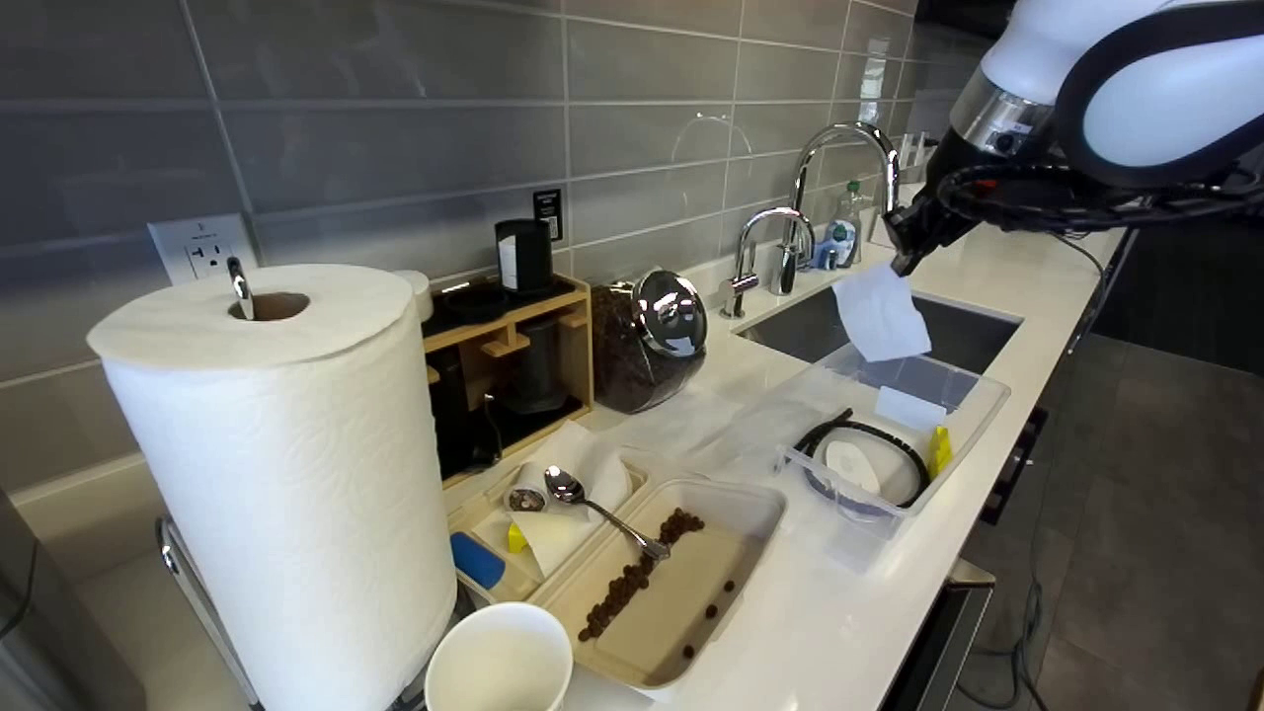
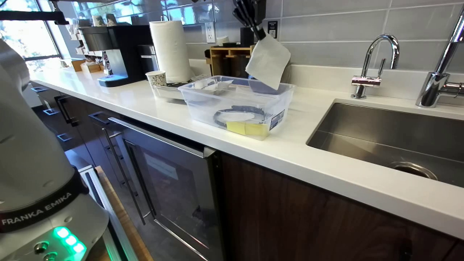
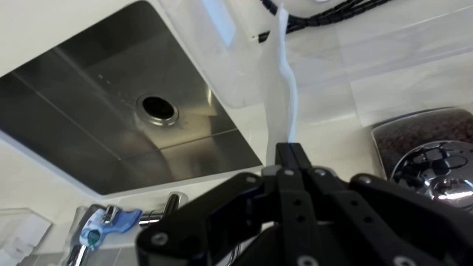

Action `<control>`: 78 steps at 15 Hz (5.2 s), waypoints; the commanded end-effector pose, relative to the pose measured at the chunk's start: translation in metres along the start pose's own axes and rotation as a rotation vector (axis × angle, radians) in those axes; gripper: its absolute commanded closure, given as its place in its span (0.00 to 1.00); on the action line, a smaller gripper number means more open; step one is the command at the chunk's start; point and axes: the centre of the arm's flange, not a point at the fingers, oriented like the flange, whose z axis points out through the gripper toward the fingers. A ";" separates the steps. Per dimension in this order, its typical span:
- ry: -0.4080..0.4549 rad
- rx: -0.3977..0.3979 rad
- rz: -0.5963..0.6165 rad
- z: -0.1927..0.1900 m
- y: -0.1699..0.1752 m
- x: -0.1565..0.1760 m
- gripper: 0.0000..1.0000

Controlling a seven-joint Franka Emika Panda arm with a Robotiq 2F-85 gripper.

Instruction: Take the paper towel out of the plastic box

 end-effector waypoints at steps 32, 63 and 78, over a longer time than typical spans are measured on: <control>0.232 0.632 -0.568 -0.076 -0.201 0.052 0.99; -0.109 1.065 -0.681 0.038 -0.318 -0.027 1.00; -0.168 0.820 -0.709 0.083 -0.303 -0.028 1.00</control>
